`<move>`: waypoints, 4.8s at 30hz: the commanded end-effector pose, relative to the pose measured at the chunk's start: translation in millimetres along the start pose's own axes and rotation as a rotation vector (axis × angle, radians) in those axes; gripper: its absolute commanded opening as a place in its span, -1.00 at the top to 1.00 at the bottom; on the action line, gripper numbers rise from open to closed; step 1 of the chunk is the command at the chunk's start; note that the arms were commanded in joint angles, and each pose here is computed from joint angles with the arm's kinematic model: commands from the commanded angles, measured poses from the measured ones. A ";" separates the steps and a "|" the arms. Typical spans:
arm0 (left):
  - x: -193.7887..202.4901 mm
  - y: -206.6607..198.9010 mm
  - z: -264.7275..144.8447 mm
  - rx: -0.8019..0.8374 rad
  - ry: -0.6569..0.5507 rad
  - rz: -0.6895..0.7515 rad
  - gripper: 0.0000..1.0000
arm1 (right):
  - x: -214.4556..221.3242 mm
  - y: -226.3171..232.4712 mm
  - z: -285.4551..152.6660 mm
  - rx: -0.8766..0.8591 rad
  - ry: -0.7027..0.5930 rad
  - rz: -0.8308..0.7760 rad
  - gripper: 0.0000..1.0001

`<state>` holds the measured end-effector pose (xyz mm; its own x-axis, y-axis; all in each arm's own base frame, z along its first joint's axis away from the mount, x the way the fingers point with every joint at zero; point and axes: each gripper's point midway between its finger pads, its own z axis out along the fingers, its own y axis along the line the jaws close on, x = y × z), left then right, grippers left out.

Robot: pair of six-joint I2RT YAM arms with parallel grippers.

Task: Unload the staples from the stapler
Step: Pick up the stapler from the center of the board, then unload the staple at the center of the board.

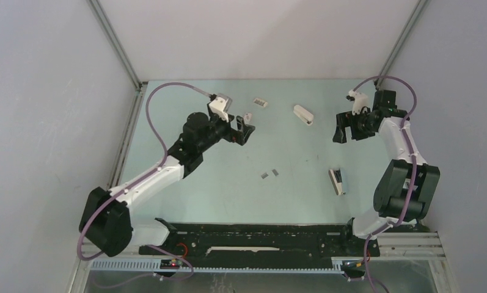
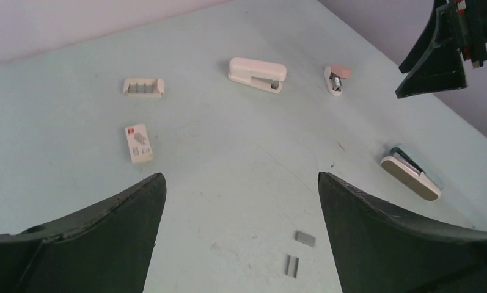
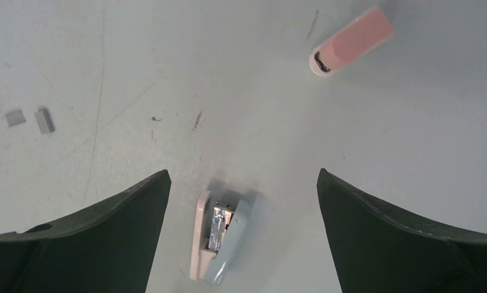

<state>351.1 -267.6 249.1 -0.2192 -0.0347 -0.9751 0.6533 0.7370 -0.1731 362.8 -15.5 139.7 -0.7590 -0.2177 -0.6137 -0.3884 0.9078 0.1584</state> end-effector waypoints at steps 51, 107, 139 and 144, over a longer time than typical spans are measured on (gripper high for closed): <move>29.0 35.2 -83.2 -0.301 -0.155 -0.333 -1.00 | -34.2 -85.8 95.7 0.406 0.060 0.642 -0.31; 22.3 -63.9 -28.4 0.317 -0.095 -0.487 -1.00 | -41.4 104.1 32.7 -0.481 -0.154 0.353 1.00; 3.5 -91.1 -29.9 0.663 -0.230 -0.307 -0.84 | -84.3 290.9 -40.4 -1.177 -0.343 -0.628 1.00; 5.4 -95.2 -26.8 0.695 -0.230 -0.304 -0.55 | -85.1 299.5 -42.4 -1.193 -0.339 -0.635 1.00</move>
<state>275.9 -314.7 241.9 -0.4066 -0.3292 -0.8522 0.8668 0.1558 -0.4737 294.5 253.3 248.9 -0.2407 -0.2641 -0.9340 -0.9434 -0.1627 0.2891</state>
